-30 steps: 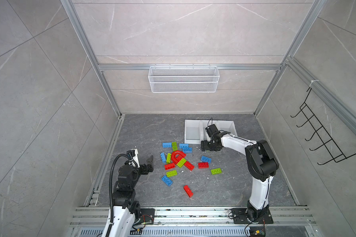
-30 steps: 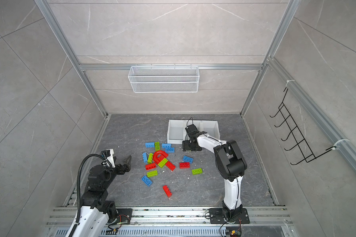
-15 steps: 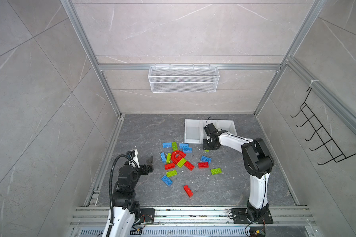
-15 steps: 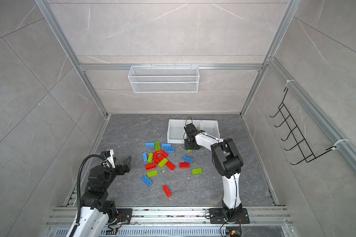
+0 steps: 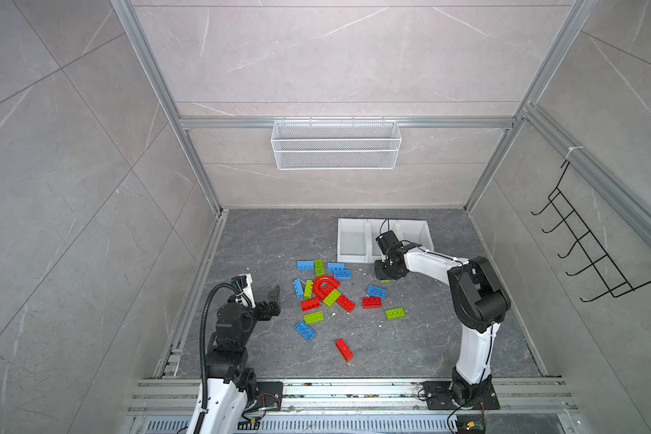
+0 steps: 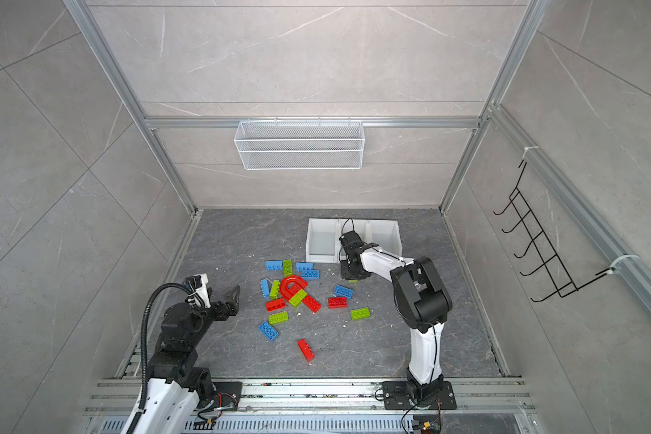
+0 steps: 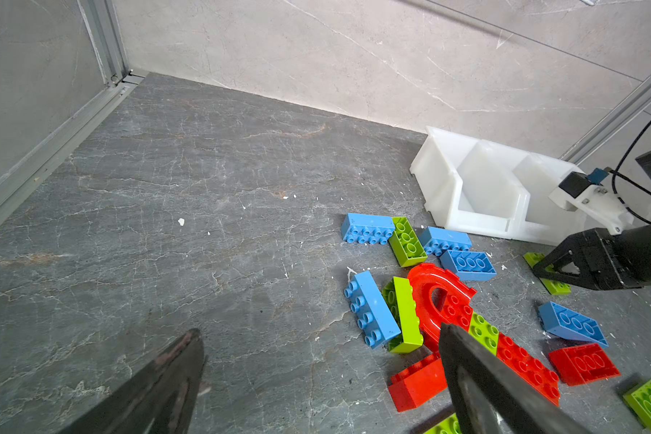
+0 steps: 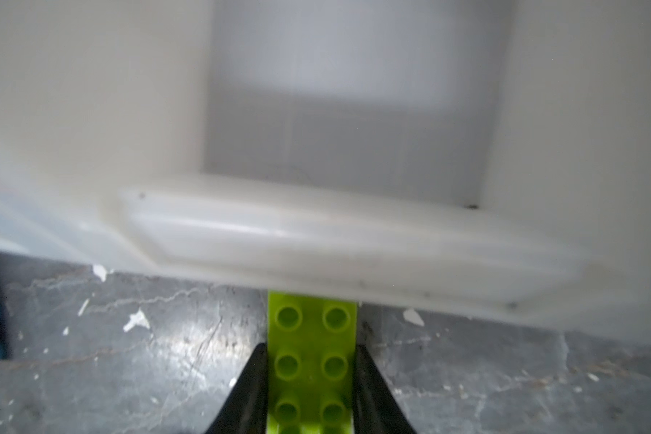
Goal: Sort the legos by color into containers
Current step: 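Lift the lime-green brick with the right gripper over the nearest bin compartment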
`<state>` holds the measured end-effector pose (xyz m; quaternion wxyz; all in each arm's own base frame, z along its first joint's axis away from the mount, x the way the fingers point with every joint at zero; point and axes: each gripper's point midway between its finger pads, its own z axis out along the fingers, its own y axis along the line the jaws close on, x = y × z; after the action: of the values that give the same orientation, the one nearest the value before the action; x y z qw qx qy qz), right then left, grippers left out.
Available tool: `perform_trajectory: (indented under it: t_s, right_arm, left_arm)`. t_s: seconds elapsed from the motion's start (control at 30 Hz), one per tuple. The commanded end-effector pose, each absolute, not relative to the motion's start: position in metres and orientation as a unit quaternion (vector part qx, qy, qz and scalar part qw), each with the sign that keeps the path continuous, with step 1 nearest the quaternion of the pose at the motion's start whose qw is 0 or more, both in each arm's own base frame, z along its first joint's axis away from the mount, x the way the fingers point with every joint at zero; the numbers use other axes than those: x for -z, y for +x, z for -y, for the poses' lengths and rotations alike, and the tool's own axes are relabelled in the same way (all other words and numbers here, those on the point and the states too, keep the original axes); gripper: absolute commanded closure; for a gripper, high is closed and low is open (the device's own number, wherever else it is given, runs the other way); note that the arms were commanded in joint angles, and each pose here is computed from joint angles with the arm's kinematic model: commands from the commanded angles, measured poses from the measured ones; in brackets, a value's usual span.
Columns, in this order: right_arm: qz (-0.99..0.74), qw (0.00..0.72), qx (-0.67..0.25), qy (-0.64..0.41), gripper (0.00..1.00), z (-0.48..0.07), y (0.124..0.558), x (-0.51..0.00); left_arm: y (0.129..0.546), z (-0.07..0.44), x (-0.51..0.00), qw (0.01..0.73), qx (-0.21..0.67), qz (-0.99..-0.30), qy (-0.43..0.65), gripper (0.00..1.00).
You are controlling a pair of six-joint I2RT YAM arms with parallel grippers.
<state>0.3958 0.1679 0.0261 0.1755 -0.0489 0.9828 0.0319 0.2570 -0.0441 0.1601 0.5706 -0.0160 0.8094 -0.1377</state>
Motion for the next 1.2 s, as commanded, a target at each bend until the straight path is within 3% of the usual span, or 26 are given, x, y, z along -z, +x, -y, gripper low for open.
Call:
perform_trajectory:
  t_s: [0.0,0.53,0.87,1.17]
  right_arm:
    - [-0.977,0.195,-0.061,-0.057,0.78,-0.171,0.39,-0.065]
    - [-0.947,0.277,-0.163,0.025,0.78,-0.09,0.416,-0.142]
    - [-0.949,0.284,-0.124,0.052,0.78,-0.04,0.459,-0.141]
    - [-0.956,0.269,-0.105,0.044,0.78,-0.032,0.477,-0.127]
  left_arm:
    - [0.258,0.043,-0.167,0.581,0.141,-0.802,-0.022,0.0]
    - [0.259,0.043,-0.166,0.578,0.14,-0.803,-0.022,0.0]
    - [0.259,0.043,-0.166,0.577,0.14,-0.804,-0.022,0.0]
    - [0.259,0.043,-0.166,0.578,0.14,-0.804,-0.023,0.0]
